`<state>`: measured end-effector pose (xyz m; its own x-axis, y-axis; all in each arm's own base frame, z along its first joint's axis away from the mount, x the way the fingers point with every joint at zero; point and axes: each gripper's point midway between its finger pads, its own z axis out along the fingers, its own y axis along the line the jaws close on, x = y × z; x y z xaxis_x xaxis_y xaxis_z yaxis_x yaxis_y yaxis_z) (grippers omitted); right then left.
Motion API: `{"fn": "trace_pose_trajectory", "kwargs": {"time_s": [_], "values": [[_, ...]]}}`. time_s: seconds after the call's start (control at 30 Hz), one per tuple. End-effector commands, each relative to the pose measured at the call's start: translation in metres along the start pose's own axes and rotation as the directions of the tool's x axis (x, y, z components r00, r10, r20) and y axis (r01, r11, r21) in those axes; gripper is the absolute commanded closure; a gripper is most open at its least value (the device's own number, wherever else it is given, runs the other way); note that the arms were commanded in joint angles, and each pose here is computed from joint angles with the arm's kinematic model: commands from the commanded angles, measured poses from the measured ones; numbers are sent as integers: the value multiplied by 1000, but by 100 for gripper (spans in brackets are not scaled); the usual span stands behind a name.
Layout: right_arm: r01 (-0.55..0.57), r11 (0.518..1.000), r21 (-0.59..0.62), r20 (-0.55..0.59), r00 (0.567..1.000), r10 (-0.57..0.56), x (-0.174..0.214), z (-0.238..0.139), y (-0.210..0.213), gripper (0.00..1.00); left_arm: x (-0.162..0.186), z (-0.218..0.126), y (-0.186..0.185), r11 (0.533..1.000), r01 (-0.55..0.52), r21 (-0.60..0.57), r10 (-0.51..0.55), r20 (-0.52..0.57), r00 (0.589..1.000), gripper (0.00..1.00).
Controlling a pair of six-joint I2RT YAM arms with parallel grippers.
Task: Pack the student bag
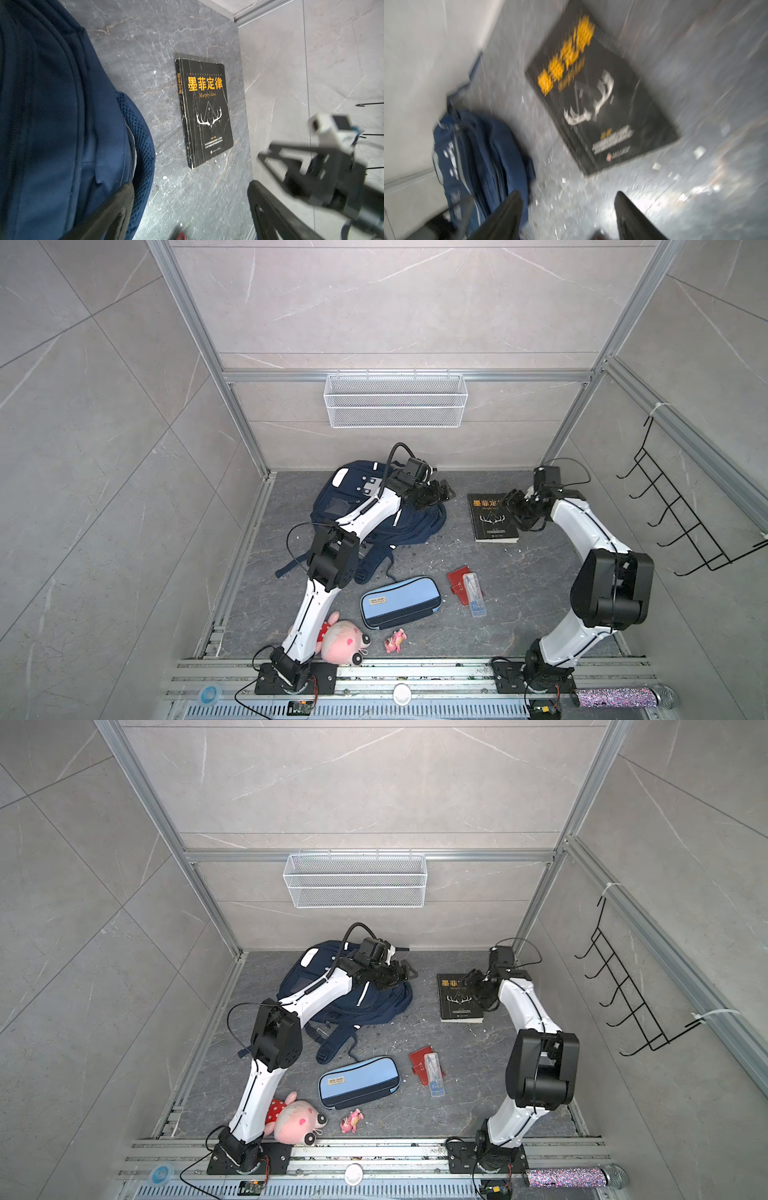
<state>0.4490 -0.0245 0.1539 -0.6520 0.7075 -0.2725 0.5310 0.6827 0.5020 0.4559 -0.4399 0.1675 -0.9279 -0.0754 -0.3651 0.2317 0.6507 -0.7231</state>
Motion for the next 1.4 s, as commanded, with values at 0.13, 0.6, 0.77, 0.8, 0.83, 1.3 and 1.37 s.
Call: {"fn": "trace_pose_trajectory", "kwargs": {"time_s": [0.13, 0.6, 0.77, 0.8, 0.83, 1.3, 1.37], "values": [[56, 992, 113, -80, 996, -47, -37, 37, -43, 20, 21, 14, -35, 995, -41, 86, 50, -102, 994, 11], [73, 988, 137, -198, 979, -45, -33, 103, -64, 24, 61, 60, -38, 989, -18, 148, 51, -226, 973, 11], [57, 986, 155, -218, 976, -22, -7, 104, -79, 42, 69, 68, -28, 992, -16, 127, 47, -245, 968, 11], [52, 986, 157, -219, 976, -16, -2, 103, -81, 45, 67, 67, -25, 992, -26, 121, 54, -239, 969, 11], [49, 986, 159, -221, 975, -12, 3, 103, -83, 48, 65, 67, -23, 993, -31, 117, 58, -234, 970, 11], [158, 965, 211, -326, 942, -83, 103, 86, -94, 72, 75, 77, 8, 997, -62, 47, 72, -260, 963, 12], [136, 970, 202, -342, 938, -60, 119, 83, -96, 73, 77, 80, 15, 997, -75, 34, 81, -266, 961, 12]]}}
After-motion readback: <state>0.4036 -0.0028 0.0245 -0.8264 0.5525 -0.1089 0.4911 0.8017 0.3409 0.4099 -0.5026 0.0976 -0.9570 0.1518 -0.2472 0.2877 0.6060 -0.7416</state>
